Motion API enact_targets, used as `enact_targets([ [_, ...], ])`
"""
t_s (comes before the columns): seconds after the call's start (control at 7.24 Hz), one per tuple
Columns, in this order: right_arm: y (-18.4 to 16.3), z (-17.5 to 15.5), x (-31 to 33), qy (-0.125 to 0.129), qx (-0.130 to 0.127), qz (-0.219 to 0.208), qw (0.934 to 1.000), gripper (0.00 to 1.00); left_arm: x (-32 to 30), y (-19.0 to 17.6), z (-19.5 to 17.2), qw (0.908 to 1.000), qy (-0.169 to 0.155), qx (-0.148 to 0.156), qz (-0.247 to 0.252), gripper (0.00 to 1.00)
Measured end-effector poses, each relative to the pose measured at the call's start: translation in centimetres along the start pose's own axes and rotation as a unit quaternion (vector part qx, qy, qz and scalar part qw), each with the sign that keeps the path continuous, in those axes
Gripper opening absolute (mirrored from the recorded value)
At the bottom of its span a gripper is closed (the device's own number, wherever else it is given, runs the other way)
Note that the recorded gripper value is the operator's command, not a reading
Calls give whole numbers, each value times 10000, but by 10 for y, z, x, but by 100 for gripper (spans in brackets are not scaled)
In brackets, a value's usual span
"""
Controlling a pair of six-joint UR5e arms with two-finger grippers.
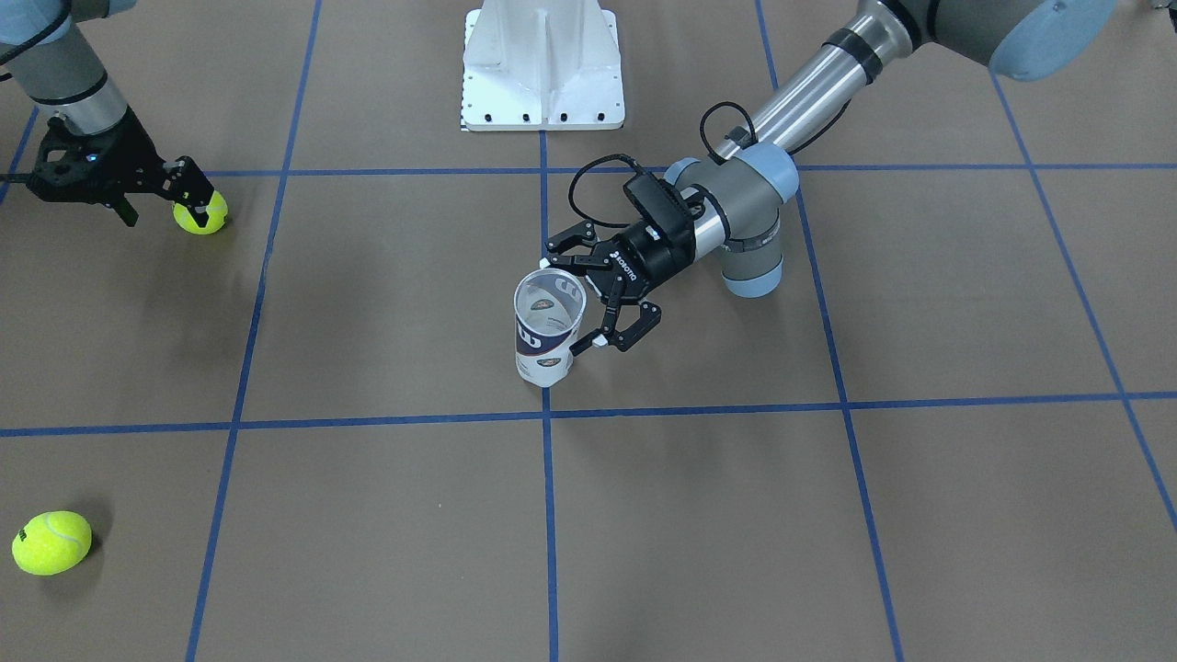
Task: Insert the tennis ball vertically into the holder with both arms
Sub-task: 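Hold the upright can with the left gripper while the right gripper grasps the nearer ball, then carry the ball with the right gripper over the can's open top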
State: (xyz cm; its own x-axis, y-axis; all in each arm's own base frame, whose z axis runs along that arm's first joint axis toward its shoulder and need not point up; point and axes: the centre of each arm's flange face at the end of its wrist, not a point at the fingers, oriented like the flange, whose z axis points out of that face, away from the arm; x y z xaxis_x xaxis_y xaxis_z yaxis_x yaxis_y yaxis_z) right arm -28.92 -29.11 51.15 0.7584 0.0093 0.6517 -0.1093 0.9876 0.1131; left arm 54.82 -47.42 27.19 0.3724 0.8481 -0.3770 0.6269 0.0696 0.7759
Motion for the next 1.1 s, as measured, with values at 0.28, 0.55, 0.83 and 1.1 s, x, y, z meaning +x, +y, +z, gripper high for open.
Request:
enact_targets([
  [0.28,20,10,-2,128,-42,-196,9997,53,0,3,-3,10000,-1,-19,-1,99],
  [0.55,26,13,-3,151,-90,-218,9996,0,-1,8,-8,10000,-5,-57,-3,99],
  [0.83,22,4,-13,-5,-96,-81,9999,0,0,8,-9,10000,7,-52,-10,99],
  [1.1,-12,-18,-25,-384,-101,239,9989,0,1,7,-9,10000,13,-45,-12,99],
])
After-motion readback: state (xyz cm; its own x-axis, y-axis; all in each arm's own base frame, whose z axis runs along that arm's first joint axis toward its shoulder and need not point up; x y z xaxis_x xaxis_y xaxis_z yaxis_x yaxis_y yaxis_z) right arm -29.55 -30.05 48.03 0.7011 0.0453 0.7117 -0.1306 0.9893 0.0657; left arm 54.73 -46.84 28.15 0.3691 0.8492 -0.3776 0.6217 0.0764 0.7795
